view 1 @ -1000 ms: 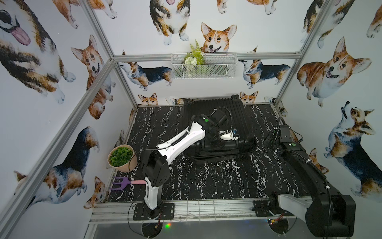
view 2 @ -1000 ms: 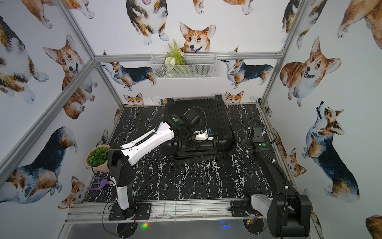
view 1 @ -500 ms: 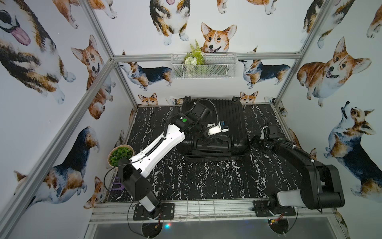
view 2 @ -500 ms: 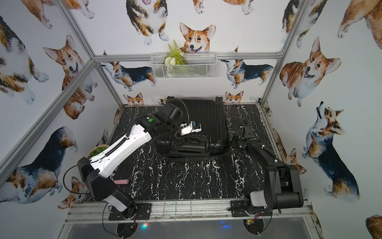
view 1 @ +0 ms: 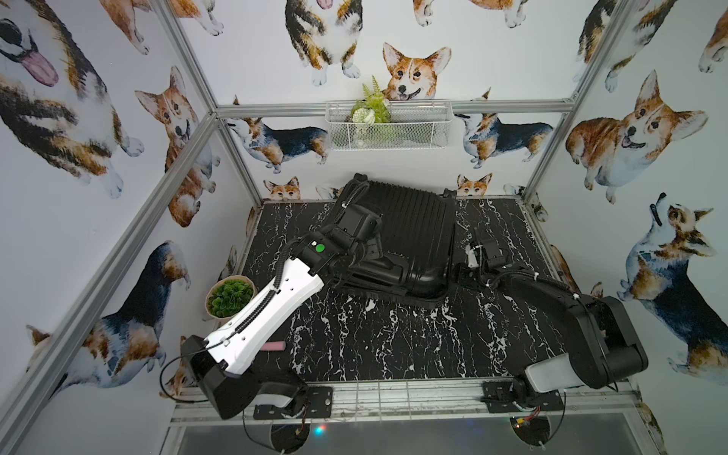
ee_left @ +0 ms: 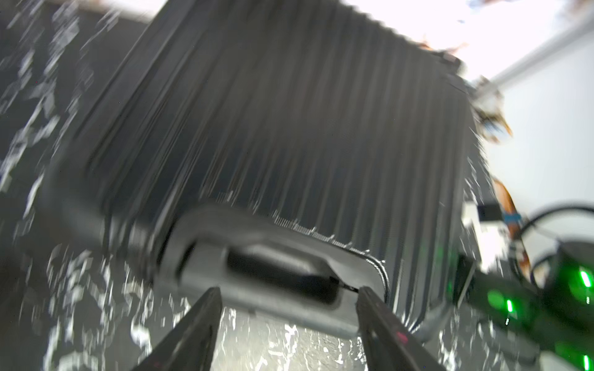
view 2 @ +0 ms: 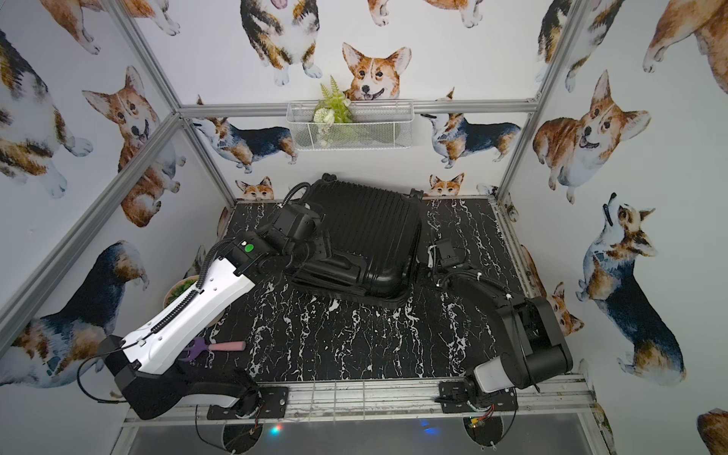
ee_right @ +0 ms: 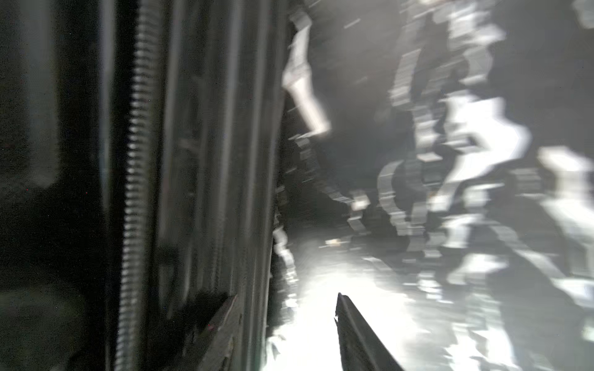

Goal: Close the suitcase zippers
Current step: Adjust the suitcase at the center of the board.

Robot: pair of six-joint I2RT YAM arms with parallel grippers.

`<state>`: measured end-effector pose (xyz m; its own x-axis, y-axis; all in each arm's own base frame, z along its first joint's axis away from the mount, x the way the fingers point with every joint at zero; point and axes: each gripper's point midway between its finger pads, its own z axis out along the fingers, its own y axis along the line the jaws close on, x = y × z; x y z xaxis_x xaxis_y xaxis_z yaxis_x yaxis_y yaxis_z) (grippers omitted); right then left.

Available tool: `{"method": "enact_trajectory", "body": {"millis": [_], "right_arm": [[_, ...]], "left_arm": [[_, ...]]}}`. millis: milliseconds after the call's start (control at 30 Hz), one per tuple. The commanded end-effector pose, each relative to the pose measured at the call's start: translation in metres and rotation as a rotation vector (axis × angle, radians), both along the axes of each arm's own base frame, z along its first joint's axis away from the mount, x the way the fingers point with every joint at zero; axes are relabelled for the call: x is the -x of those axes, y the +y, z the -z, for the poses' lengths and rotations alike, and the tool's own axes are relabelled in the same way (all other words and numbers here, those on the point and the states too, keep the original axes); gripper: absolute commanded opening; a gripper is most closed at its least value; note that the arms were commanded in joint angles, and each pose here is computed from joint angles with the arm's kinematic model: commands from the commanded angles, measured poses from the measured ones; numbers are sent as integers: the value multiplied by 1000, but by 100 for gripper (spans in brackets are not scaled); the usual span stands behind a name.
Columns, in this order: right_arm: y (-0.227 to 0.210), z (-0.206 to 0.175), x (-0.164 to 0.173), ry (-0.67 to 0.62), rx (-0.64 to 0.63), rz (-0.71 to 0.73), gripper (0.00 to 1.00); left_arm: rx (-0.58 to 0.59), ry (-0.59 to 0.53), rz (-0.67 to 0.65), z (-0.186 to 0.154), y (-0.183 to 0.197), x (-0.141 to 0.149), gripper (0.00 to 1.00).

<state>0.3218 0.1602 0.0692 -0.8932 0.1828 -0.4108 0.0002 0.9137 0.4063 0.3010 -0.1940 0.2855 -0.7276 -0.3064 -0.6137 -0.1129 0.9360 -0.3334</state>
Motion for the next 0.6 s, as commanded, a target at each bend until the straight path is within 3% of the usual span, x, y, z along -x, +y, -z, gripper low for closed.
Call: {"method": "enact_trajectory", "body": {"millis": [0, 167, 567], "right_arm": [[36, -22, -19, -167, -21, -110, 52], [71, -31, -18, -268, 8, -195, 52], [77, -48, -18, -315, 35, -197, 52]], "left_arm": [[141, 71, -339, 18, 31, 5, 72], [164, 217, -447, 51, 49, 2, 73], [168, 303, -538, 90, 74, -36, 74]]}}
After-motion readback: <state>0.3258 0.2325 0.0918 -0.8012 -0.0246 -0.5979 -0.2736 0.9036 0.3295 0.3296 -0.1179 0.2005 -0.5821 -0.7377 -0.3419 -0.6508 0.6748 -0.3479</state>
